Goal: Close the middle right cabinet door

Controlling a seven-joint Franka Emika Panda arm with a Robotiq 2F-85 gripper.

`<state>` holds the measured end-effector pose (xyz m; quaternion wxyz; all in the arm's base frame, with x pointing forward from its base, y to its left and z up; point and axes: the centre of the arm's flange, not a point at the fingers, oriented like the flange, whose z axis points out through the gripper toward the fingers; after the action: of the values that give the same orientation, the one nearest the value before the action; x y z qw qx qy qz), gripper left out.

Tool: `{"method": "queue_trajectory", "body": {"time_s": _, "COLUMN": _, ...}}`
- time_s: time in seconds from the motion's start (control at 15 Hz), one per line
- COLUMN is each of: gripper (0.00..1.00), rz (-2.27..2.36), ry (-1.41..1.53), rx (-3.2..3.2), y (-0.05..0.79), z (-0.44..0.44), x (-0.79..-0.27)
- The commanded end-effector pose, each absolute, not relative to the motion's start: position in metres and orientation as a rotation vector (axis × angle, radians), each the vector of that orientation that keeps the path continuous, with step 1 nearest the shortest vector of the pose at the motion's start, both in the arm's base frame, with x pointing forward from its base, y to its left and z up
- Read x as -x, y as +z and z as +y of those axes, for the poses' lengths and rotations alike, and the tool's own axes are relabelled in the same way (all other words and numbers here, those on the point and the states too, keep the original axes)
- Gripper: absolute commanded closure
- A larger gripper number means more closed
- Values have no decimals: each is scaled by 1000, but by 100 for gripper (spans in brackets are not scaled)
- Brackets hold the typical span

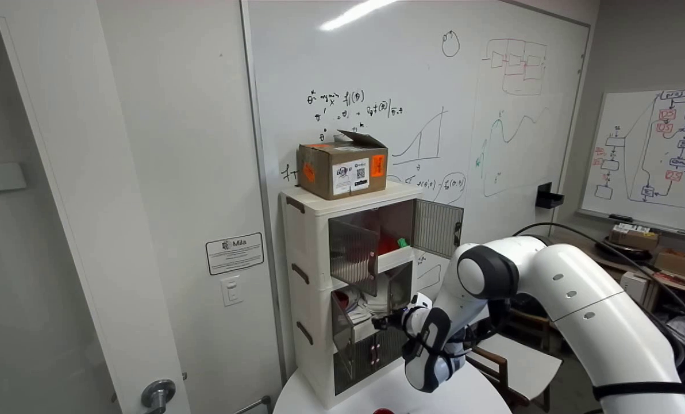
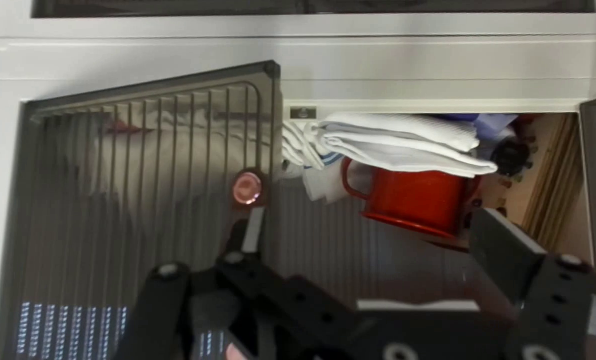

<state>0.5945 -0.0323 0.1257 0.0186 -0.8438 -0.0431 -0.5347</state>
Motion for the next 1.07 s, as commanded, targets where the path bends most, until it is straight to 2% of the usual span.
{"method": "queue_trajectory", "body": {"time_s": 0.0, "gripper": 0, "rz": -157, "ry": -1677, "rx": 2616, "y": 115, "z": -29, "x": -607}}
{"method": "queue_trajectory", "body": {"time_s": 0.13, "gripper": 0, "rz": -115, "ry": -1616, "rx": 2660, "y": 114, "z": -37, "x": -607}}
{"method": "queue_trajectory", "body": {"time_s": 0.2, "gripper": 0, "rz": -86, "ry": -1473, "rx": 2780, "y": 112, "z": -44, "x": -604}}
{"method": "queue_trajectory", "body": {"time_s": 0.6, "gripper": 0, "rz": -6, "ry": -1056, "rx": 3096, "y": 113, "z": -91, "x": -600}}
{"method": "queue_trajectory", "body": {"time_s": 0.87, "gripper": 0, "rz": -115, "ry": -756, "rx": 3196, "y": 134, "z": -100, "x": -617}}
{"method": "queue_trajectory", "body": {"time_s": 1.0, "gripper": 0, "rz": -131, "ry": -730, "rx": 3162, "y": 152, "z": -96, "x": -633}}
